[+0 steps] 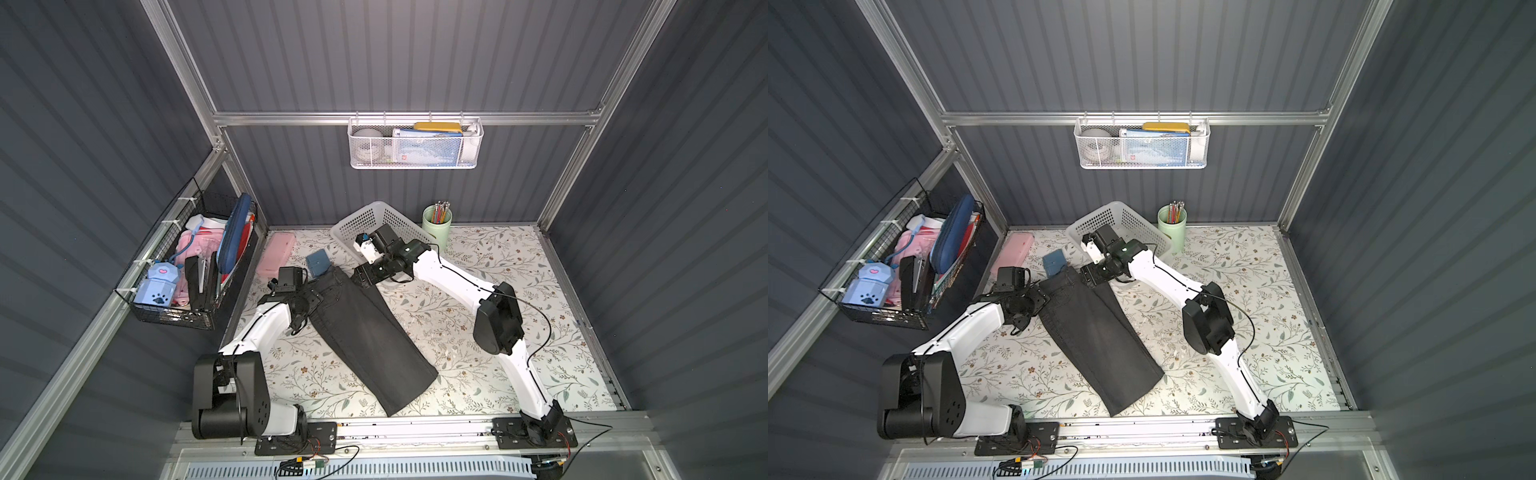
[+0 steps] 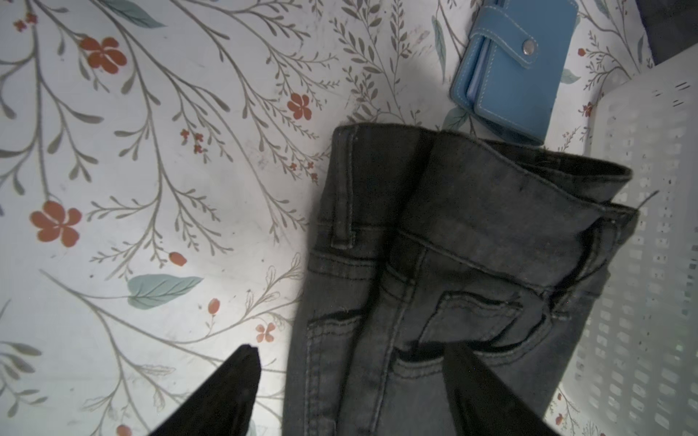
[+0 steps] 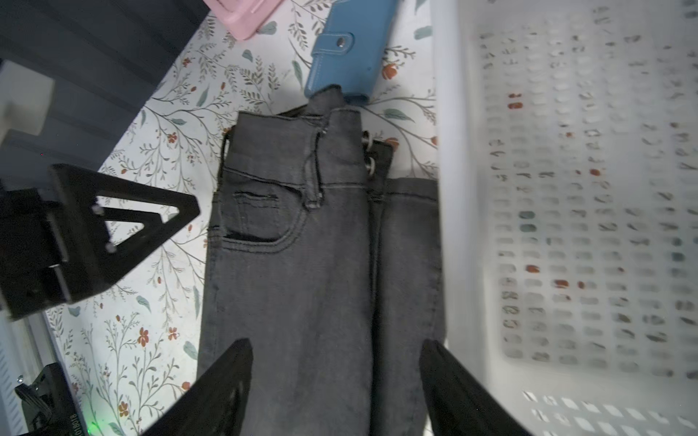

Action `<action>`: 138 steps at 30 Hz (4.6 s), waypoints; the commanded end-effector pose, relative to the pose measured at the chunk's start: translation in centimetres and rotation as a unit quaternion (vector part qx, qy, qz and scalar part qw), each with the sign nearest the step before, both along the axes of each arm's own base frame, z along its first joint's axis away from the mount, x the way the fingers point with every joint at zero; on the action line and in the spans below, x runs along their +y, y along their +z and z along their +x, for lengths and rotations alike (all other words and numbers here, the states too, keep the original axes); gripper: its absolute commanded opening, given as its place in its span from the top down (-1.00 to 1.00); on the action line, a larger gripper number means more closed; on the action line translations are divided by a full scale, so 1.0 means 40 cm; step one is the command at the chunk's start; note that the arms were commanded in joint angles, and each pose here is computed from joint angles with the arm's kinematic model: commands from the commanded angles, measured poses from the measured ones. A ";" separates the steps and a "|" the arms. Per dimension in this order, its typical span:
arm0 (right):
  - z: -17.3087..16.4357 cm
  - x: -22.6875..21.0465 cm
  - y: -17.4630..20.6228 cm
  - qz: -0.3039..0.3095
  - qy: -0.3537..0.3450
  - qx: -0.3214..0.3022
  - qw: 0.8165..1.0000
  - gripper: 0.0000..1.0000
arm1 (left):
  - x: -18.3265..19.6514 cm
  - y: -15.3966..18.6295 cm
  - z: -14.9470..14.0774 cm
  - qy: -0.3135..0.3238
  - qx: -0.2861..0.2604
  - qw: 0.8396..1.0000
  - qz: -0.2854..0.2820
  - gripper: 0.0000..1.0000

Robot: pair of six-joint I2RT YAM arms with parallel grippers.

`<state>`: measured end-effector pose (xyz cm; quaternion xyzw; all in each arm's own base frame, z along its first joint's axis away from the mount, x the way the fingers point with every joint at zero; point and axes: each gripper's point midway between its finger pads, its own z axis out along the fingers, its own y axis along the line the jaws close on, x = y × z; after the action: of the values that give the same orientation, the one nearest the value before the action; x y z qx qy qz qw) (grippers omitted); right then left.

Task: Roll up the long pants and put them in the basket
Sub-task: Adjust the long pant at the center of the board, then roll the long pant at the center of the board.

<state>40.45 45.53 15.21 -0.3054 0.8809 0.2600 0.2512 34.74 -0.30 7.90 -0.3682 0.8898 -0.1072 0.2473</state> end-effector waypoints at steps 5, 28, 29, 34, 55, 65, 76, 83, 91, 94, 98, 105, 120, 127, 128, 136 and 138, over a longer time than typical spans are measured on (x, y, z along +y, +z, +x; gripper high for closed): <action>0.054 0.043 -0.090 0.002 -0.048 -0.012 0.999 -0.50 | -0.021 -0.053 0.017 -0.037 -0.015 0.999 -0.013 -0.48; 0.036 0.171 -0.198 0.066 -0.018 -0.001 0.998 -0.35 | -0.016 -0.130 -0.008 -0.068 0.035 0.997 0.008 1.00; 0.038 0.173 -0.199 0.067 -0.019 -0.002 0.998 -0.39 | -0.015 -0.129 -0.008 -0.069 0.034 0.997 0.012 1.00; 0.088 0.167 -0.190 0.057 -0.049 -0.039 0.996 -0.54 | 0.002 -0.119 -0.029 -0.066 0.048 0.996 0.029 1.00; -0.004 0.223 -0.310 0.084 0.073 0.041 0.993 -0.02 | 0.002 -0.132 -0.119 -0.084 0.094 0.991 0.035 1.00; -0.010 0.221 -0.153 0.126 0.072 -0.004 0.989 0.87 | 0.019 -0.108 -0.106 -0.074 0.093 0.992 0.050 1.00; 0.025 0.122 -0.007 0.153 0.019 -0.044 0.987 0.90 | 0.012 -0.004 -0.088 -0.052 0.055 0.997 0.033 1.00; 0.059 0.032 -0.015 0.128 -0.042 -0.084 0.987 0.89 | -0.001 0.013 -0.069 -0.051 0.036 0.998 0.016 1.00; 0.135 -0.079 -0.012 0.099 -0.145 -0.155 0.972 0.89 | 0.000 0.021 -0.059 -0.046 0.030 0.998 0.016 0.59; 0.160 -0.124 -0.054 0.048 -0.174 -0.170 0.969 0.86 | 0.001 0.011 -0.068 -0.040 0.033 0.999 0.013 0.43; 0.173 -0.149 -0.078 -0.004 -0.185 -0.172 0.968 0.53 | 0.009 0.001 -0.080 -0.030 0.043 0.998 0.017 0.30; 0.140 -0.132 -0.117 -0.024 -0.151 -0.133 0.979 -0.30 | 0.018 0.008 -0.062 -0.025 0.032 0.999 0.026 0.31; -0.023 -0.240 -0.034 -0.062 -0.116 -0.090 0.987 -0.40 | -0.138 0.105 0.008 -0.190 -0.021 0.981 0.020 0.43; -0.128 -0.225 -0.127 -0.008 -0.059 -0.028 0.998 -0.13 | -0.377 0.126 0.035 -0.370 -0.076 0.924 -0.058 0.72; -0.126 -0.215 -0.152 -0.005 -0.056 -0.019 0.998 -0.04 | -0.392 0.111 0.036 -0.378 -0.071 0.921 -0.068 0.73; -0.127 -0.278 -0.274 -0.132 -0.069 0.025 0.989 0.01 | -0.479 -0.041 0.027 -0.424 -0.007 0.901 -0.092 0.60; -0.127 -0.307 -0.275 -0.162 -0.074 0.019 0.984 -0.10 | -0.453 -0.097 0.027 -0.402 0.027 0.913 -0.069 0.60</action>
<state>35.25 34.98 3.77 -0.2651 0.9296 0.1493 0.2080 35.47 -18.59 5.11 -0.0046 0.9531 -0.2699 0.1370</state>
